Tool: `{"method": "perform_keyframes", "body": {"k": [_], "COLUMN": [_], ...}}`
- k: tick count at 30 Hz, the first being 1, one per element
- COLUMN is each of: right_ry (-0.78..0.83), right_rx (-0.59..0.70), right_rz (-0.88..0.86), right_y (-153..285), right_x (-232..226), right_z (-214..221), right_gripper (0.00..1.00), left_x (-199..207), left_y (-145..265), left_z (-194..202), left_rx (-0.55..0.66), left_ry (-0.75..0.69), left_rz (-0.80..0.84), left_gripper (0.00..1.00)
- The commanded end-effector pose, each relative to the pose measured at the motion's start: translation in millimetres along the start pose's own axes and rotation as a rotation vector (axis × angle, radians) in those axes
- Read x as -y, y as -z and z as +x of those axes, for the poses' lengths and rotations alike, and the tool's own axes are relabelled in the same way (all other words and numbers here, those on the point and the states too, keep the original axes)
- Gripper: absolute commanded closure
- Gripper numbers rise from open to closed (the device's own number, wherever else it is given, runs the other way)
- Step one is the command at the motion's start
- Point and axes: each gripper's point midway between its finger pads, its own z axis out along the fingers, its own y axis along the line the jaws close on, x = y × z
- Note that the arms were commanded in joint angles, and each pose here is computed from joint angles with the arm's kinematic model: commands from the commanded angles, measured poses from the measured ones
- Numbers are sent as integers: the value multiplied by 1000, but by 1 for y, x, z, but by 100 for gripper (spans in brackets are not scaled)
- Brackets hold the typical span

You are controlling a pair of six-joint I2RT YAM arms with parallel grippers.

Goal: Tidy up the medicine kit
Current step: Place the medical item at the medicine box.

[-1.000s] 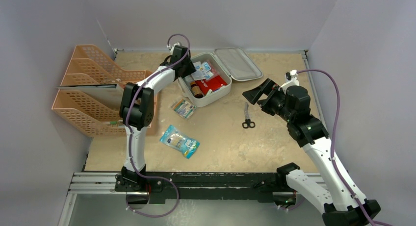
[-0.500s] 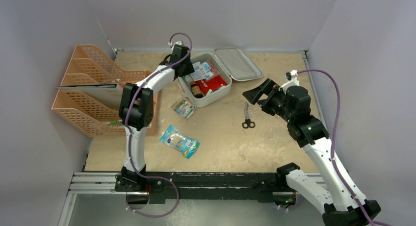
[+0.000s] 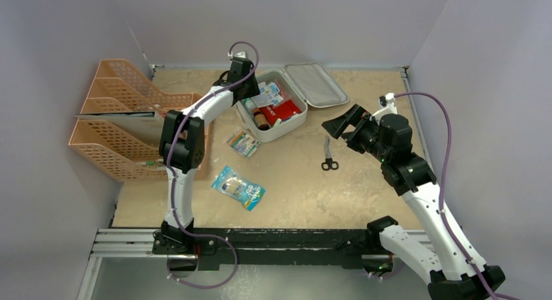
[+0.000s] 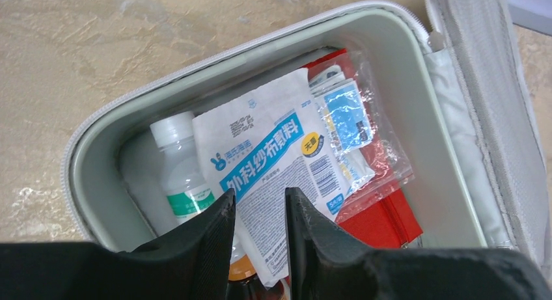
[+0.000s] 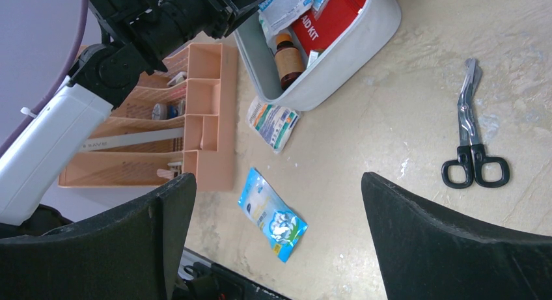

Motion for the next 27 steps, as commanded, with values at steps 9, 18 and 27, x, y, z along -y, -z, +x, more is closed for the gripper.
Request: {"method": "perform_keyframes", "body": {"k": [9, 18, 27], "right_ry": [19, 19, 30], "right_rx": [41, 39, 15], "right_rz": [-33, -28, -38], "right_y": [0, -1, -2], "right_x": [-11, -10, -12], "right_z": [-12, -11, -8], "right_gripper": [1, 1, 1], "left_x": [14, 17, 28], "left_y": [-15, -27, -22], "left_z": [-15, -11, -13], "left_rx": [50, 59, 56], "left_ry": [-32, -45, -15], "left_rz": [46, 75, 123], "left_gripper": [69, 69, 68]}}
